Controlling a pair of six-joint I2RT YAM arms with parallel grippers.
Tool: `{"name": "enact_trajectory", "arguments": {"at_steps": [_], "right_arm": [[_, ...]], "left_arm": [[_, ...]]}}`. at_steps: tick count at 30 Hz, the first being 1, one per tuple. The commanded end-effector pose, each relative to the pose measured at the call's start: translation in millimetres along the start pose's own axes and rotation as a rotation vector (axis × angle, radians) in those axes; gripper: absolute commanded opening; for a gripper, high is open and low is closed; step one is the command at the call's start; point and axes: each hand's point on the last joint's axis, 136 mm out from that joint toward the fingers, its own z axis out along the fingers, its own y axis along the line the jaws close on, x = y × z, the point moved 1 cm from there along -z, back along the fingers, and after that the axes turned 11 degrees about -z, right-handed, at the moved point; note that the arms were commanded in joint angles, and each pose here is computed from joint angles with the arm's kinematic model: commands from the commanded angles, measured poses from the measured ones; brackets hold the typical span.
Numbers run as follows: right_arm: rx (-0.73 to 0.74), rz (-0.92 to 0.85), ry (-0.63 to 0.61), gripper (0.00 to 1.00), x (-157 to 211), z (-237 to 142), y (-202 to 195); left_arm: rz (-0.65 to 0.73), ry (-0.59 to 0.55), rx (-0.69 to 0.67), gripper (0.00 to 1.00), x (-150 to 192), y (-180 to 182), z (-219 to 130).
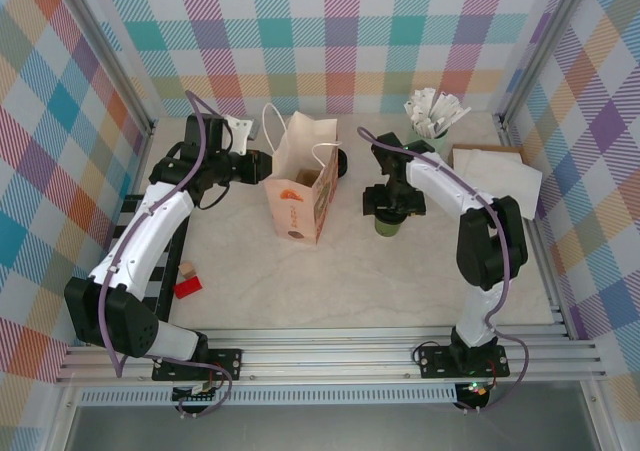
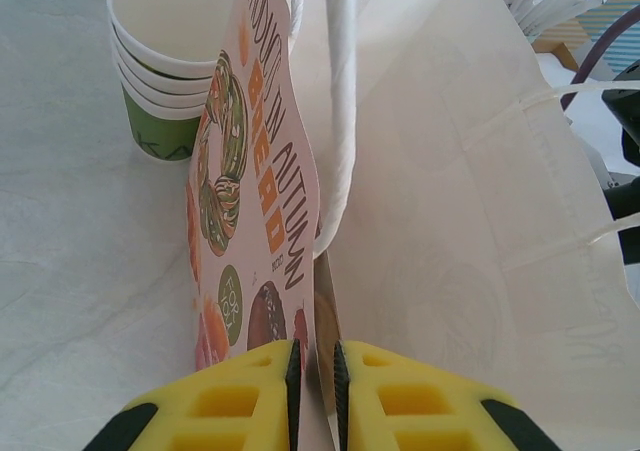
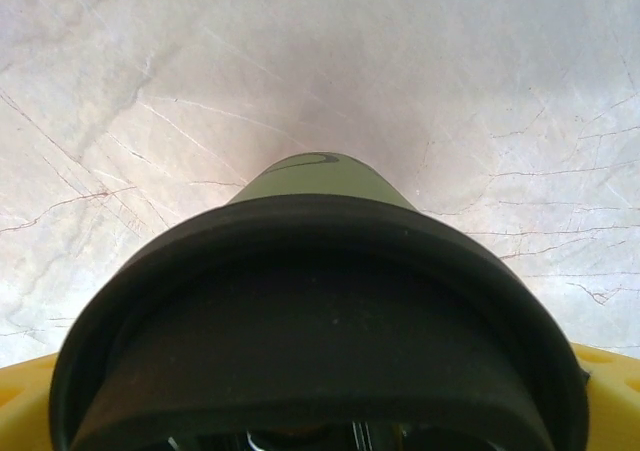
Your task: Pack the takeout coffee
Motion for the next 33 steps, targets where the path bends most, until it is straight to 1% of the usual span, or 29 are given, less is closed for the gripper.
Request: {"name": "enact_trajectory", "arguments": {"at_steps": [1,6,13,21,25,28,33], "right_arm": [[-0.008,-0.003,-0.006,1.00,-7.2,-5.1,2.2],[-0.002,0.019,0.023,1.00,-9.3,-8.5,1.3],[0.016,0.036,0.093,1.00,-1.7,-9.3,-2.7],[0.006,0.029,0.135,1.00,6.6,-9.3,-2.4],[-0.001,0.030,0.138,1.00,4.3,-6.9,-0.8],[-0.006,0.030,0.126,1.00,0.5,-5.9,-0.1],[-0.002,0.029,0.116,0.93,-1.6,-5.5,-0.6]], "left_arm": [[0.001,-0.012,-0.007,0.18,1.6,0.9,-8.5],[-0.009,-0.007,-0.004,0.18,2.5,1.2,-7.0],[-0.004,-0.016,-0.012,0.19,1.8,2.0,-8.6],[-0.004,-0.012,-0.021,0.22,3.9,4.6,-7.1],[0.000,-0.011,-0.012,0.20,3.1,3.3,-6.0],[0.002,-0.010,-0.007,0.16,2.5,2.1,-6.4],[0.004,-0.011,-0.004,0.14,1.9,0.6,-8.4]]}}
